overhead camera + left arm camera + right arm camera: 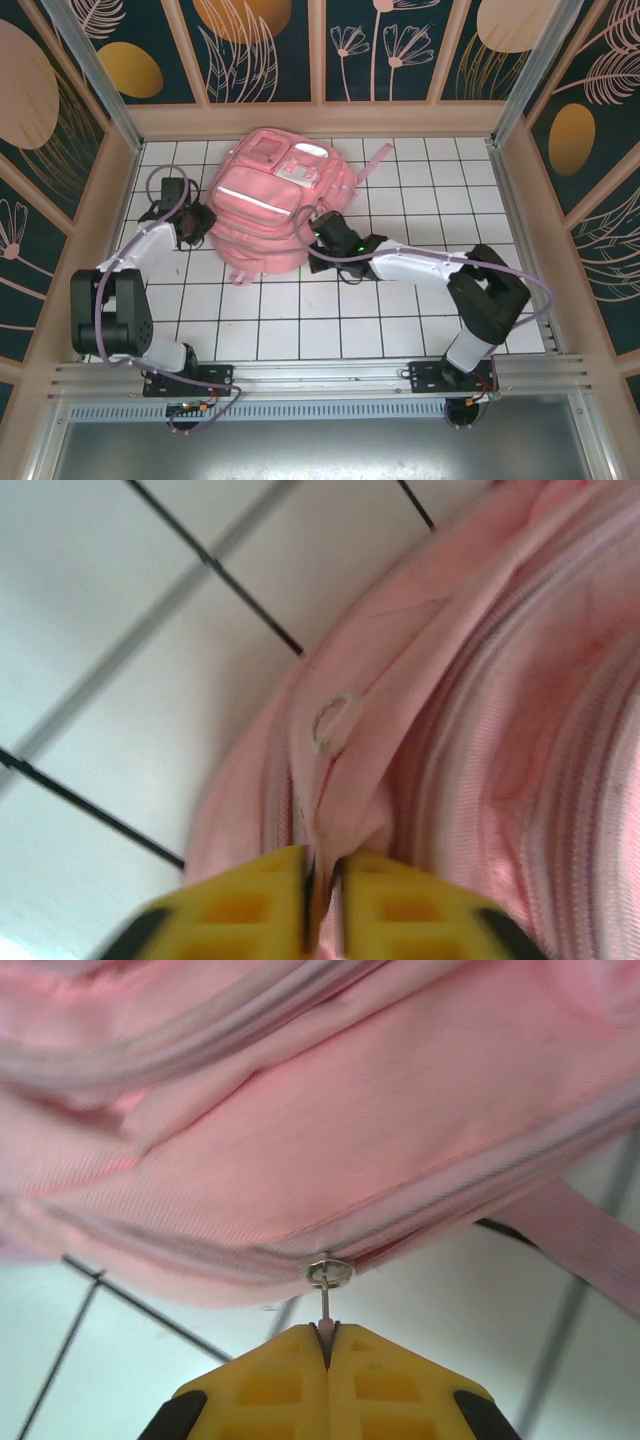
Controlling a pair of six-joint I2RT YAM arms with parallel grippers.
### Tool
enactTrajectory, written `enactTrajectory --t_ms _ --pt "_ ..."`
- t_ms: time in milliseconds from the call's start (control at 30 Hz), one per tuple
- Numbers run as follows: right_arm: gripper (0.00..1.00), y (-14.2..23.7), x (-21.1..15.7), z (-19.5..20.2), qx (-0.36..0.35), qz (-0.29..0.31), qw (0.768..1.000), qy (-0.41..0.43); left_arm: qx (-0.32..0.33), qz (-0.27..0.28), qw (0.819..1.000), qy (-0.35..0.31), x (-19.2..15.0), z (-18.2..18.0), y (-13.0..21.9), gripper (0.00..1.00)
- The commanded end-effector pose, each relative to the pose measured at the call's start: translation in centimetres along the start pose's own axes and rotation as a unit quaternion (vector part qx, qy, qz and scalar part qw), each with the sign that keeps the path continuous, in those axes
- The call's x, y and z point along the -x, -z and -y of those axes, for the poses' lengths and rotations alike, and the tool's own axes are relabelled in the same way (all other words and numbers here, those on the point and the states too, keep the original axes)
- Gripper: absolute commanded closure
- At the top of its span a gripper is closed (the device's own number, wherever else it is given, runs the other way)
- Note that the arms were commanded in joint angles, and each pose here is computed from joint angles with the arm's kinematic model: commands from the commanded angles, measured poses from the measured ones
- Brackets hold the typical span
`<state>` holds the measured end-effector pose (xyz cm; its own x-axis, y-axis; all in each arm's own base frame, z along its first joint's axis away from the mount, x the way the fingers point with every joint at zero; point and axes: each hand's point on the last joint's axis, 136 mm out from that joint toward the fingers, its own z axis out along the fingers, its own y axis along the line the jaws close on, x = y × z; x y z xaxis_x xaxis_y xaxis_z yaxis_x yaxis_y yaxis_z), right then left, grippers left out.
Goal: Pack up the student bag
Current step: Zip the student bag at the center of the table.
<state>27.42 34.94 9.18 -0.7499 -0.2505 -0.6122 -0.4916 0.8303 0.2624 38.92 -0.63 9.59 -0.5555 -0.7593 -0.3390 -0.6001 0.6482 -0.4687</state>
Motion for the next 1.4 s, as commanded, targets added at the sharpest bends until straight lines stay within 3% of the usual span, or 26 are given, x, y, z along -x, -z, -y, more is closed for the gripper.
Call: enactTrajectory --t_ms 0,133,400,533,800,867,933,1000,1200,1367 --pt "1.00 -1.0 0.6 -4.4 0.043 -0.001 0.999 0.030 0.001 0.027 0.999 -0.032 2.6 1.0 0.6 0.54" --pt "1.00 -2.4 1.0 -8.0 0.076 -0.007 0.996 0.048 -0.043 0.001 0.999 -0.008 0.9 1.7 1.9 0.43" --pt "1.00 -4.0 2.8 -10.5 0.102 0.001 0.993 0.055 -0.136 -0.092 0.981 0.098 -7.6 0.8 4.1 0.43" --pt "1.00 -4.2 2.7 -10.6 0.104 -0.002 0.993 0.057 -0.162 -0.111 0.975 0.106 -10.9 2.0 5.0 0.41" --pt "1.00 -3.7 2.1 -10.0 0.100 -0.006 0.993 0.054 -0.175 -0.112 0.972 0.109 -13.4 4.5 3.6 0.39" --pt "1.00 -3.4 2.1 -9.7 0.095 -0.004 0.994 0.053 -0.162 -0.109 0.976 0.100 -13.8 5.0 2.8 0.47" --pt "1.00 -2.9 2.2 -9.3 0.088 0.003 0.995 0.052 -0.151 -0.111 0.978 0.090 -14.1 5.3 2.0 0.76" --pt "1.00 -2.6 2.2 -8.6 0.076 0.006 0.996 0.050 -0.137 -0.104 0.981 0.091 -13.9 5.0 1.8 0.99" --pt "1.00 -1.5 2.2 -3.5 0.017 0.019 0.999 0.028 -0.098 -0.034 0.992 0.066 -11.2 3.6 3.7 1.00" --pt "1.00 -1.0 2.5 3.0 -0.045 0.029 0.999 -0.003 -0.096 -0.019 0.994 0.049 -10.4 3.5 4.9 1.00"
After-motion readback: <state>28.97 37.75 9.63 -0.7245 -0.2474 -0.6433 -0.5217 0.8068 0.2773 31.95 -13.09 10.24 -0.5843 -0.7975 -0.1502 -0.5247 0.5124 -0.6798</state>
